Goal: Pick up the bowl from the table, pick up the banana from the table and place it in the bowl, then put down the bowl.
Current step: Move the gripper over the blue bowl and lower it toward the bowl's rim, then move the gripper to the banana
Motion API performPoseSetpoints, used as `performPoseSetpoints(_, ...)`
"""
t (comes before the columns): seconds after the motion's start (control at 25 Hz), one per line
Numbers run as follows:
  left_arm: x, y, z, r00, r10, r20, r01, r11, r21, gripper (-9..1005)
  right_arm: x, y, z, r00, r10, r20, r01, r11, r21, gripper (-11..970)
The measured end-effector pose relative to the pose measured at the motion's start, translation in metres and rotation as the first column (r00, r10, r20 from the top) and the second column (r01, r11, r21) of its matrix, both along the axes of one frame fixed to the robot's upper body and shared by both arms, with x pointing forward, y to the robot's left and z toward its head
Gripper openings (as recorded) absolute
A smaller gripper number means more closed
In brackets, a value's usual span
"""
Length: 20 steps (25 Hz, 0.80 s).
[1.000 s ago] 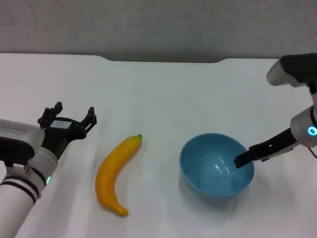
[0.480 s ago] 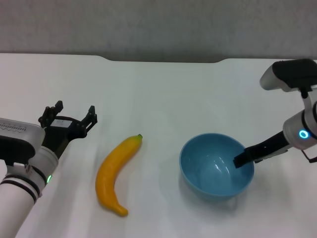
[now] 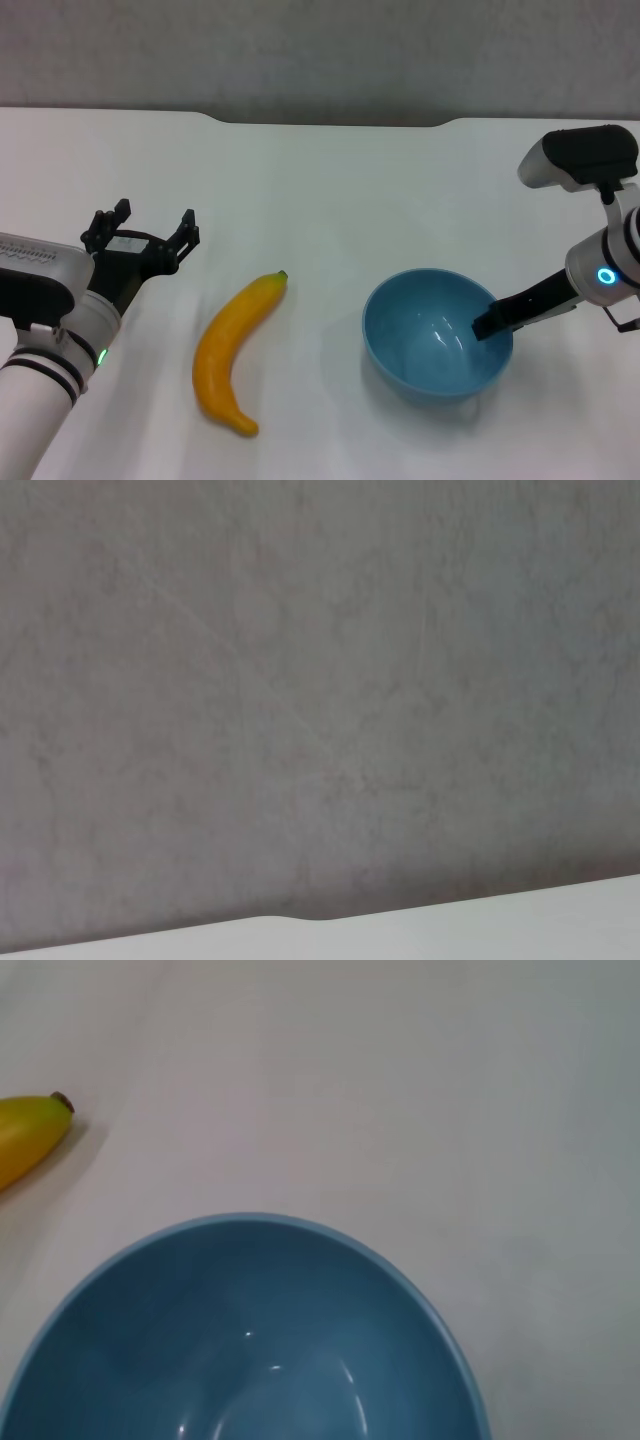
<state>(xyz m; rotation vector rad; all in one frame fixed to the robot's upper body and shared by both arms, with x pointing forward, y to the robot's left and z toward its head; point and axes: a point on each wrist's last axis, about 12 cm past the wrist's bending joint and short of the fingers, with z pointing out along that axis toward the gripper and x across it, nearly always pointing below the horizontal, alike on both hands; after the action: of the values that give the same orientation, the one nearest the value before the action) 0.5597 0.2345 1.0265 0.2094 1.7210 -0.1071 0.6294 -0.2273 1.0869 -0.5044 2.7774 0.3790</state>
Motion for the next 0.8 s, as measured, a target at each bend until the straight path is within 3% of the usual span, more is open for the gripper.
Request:
performPoseSetpoints(0.12,0.0,0.0,0.0,1.0,0.0,0.0,0.0,1.0,0.0,889,0.0008,0.001,-0.001,1.0,0.011,0.013,-0.011,1.0,-0.018,620)
performPoseSetpoints(0.32,-0.0001,0.0,-0.0003,1.0,0.0,-0.002,0.0,1.0,0.001,889,0.0001,0.0055,-0.0056,0.998,0.048,0.034,-0.046,0.997,-0.058,382)
performPoseSetpoints(0.44,-0.0001,0.0,-0.0003,1.0,0.0,-0.003,0.0,1.0,0.001,889,-0.0002,0.0054,-0.0067,0.998,0.048,0.038,-0.046,0.997,-0.06,180)
performPoseSetpoints(0.68,-0.0006,0.0006,-0.0011,1.0,0.003,-0.008,-0.003,1.0,-0.002,890,-0.0003,0.0039,-0.0082,0.998,0.038,0.046,-0.035,0.998,-0.058,37)
performPoseSetpoints(0.8,-0.001,0.0009,-0.0019,1.0,0.005,-0.014,-0.005,1.0,-0.005,890,-0.0008,0.0028,-0.01,0.998,0.025,0.053,-0.022,0.998,-0.055,37)
